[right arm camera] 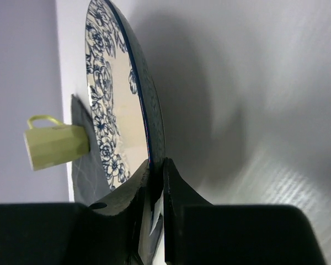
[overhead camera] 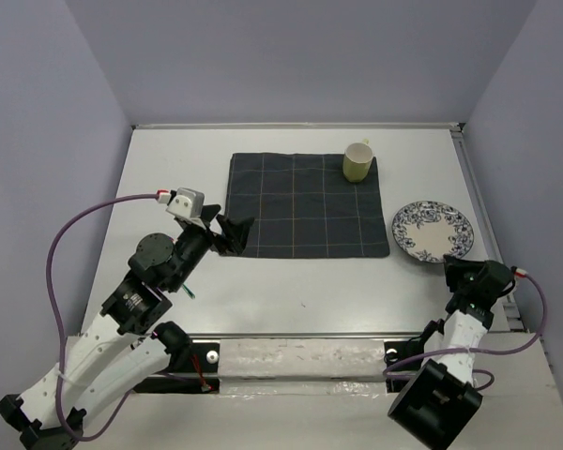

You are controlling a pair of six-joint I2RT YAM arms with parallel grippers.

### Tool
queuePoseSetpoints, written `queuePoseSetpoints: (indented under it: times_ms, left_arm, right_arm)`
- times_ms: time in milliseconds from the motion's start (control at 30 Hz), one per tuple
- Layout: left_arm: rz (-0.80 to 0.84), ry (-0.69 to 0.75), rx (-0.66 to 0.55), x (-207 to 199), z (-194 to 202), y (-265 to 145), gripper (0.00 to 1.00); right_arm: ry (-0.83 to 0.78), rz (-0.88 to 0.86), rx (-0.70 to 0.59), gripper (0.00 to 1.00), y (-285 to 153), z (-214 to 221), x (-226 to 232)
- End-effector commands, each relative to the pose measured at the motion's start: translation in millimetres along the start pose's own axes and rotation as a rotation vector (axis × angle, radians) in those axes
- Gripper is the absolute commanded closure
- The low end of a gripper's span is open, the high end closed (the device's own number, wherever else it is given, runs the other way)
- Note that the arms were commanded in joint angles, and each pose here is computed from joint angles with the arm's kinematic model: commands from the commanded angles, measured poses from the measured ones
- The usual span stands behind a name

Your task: Set the dinner table for one person

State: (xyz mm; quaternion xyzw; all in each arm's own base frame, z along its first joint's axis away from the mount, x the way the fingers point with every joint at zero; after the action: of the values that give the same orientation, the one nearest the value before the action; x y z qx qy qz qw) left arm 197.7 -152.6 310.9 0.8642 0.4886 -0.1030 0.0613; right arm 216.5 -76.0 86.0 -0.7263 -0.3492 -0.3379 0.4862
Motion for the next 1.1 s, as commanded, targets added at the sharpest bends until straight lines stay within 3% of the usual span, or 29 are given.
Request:
queuePoseSetpoints:
  times_ms: [0, 167, 500, 800, 1067]
  left_arm:
    - [-0.008, 0.011, -0.038, 3, -7, 6, 0.01]
    - [-0.008, 0.02, -0.023, 3, -4, 11, 0.01]
    - [-0.092, 0.013, -0.041, 18, -9, 14, 0.01]
    - [-0.147, -0.001, -0.074, 30, -16, 10, 0.01]
    - [-0.19, -0.003, -0.078, 40, -16, 11, 0.01]
  right_arm:
    - [-0.113, -0.335, -0.037, 1.0, -29, -23, 93]
    - [-0.158, -0.454, 0.018, 1.0, -39, -19, 118]
    - [-0.373, -0.748, 0.245, 1.0, -90, 11, 195]
    - [-0.461, -0.851, 0.48, 1.0, -120, 77, 237]
    - [-0.467, -0.811, 0.602, 1.0, -93, 162, 240]
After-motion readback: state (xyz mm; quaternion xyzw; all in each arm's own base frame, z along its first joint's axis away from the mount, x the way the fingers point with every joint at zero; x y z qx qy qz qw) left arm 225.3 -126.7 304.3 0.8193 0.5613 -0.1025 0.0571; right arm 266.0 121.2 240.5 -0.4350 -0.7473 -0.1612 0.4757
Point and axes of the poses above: each gripper's point midway between its finger pads, its own y axis out along the fingers, its own x axis along the line the jaws close on, z = x × y, the point moved 3 cm from there along -y, back along the fingers, and after that the axes turned 1 degree about y, right-handed, at the moved point
